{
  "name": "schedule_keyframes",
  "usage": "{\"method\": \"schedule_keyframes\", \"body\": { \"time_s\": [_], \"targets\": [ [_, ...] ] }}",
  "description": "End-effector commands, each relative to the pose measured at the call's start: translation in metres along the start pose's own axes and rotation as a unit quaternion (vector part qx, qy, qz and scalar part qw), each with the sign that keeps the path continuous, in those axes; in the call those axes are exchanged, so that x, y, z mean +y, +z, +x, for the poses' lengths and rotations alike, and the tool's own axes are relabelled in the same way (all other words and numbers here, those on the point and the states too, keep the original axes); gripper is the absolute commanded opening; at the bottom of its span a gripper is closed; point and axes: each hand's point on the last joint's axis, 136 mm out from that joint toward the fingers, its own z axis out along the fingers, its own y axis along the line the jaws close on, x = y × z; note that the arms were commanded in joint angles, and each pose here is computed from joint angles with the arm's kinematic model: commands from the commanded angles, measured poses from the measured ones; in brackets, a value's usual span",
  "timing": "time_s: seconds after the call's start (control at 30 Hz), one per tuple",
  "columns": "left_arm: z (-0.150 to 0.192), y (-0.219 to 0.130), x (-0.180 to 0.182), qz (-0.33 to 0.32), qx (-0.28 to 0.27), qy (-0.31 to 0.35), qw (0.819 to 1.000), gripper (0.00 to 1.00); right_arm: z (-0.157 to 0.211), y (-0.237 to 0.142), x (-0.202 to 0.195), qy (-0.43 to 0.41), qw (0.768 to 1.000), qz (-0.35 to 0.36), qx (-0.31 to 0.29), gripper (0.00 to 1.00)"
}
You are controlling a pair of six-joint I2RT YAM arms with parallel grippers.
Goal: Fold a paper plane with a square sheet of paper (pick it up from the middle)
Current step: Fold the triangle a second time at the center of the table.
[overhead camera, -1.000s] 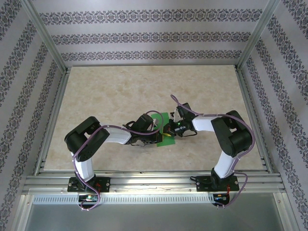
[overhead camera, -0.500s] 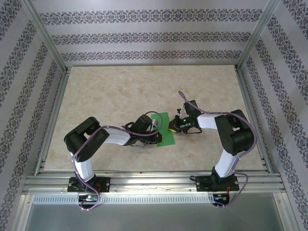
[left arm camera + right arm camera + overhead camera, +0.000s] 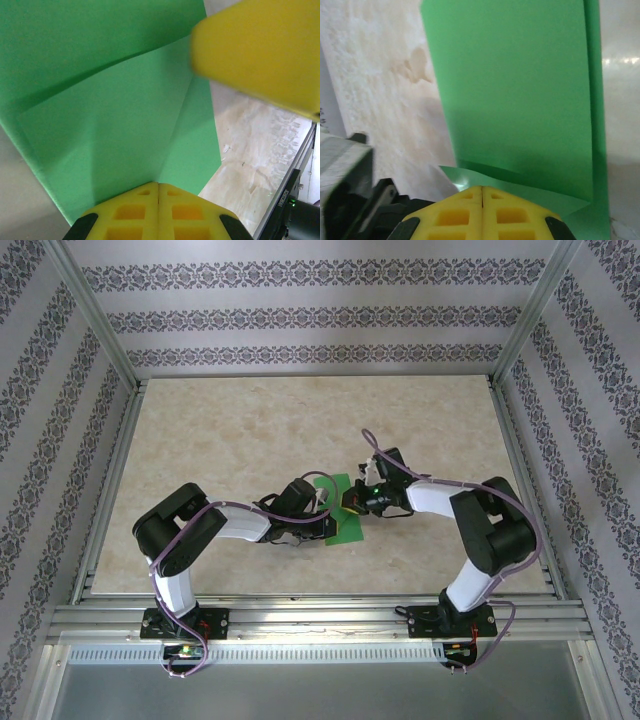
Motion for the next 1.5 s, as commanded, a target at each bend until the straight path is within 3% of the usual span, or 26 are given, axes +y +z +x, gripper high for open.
{"method": "schedule_keyframes", "body": {
  "time_s": [0.0, 0.17, 0.5, 0.67, 0.8, 0.97, 1.27, 1.47],
  "targets": [
    [0.030, 0.003, 0.042, -0.063, 0.048, -0.035, 0.996, 0.00, 0.007, 0.010, -0.033, 0.033, 0.999, 0.034, 0.007, 0.00],
    [0.035, 0.001, 0.048, -0.078, 0.055, -0.038, 0.995, 0.00, -0.005, 0.008, -0.059, 0.062, 0.997, 0.039, -0.008, 0.00],
    [0.037, -0.001, 0.050, -0.081, 0.058, -0.037, 0.994, 0.00, -0.045, -0.014, -0.065, 0.060, 0.994, 0.068, -0.057, 0.00],
    [0.038, -0.001, 0.049, -0.080, 0.060, -0.037, 0.994, 0.00, -0.054, -0.027, -0.043, 0.038, 0.996, 0.042, -0.075, 0.00],
    [0.036, -0.001, 0.047, -0.076, 0.057, -0.036, 0.995, 0.00, -0.049, -0.041, -0.012, 0.006, 0.996, 0.009, -0.086, 0.00],
    [0.033, 0.000, 0.043, -0.073, 0.057, -0.034, 0.995, 0.00, -0.024, -0.025, 0.005, -0.004, 0.999, -0.014, -0.038, 0.00],
    [0.031, 0.000, 0.041, -0.069, 0.056, -0.032, 0.996, 0.00, -0.001, 0.003, -0.034, 0.017, 0.999, 0.041, 0.002, 0.00],
    [0.019, -0.006, 0.017, -0.039, 0.040, -0.025, 0.998, 0.00, 0.009, 0.011, -0.059, 0.032, 0.997, 0.073, 0.014, 0.00]
  ]
}}
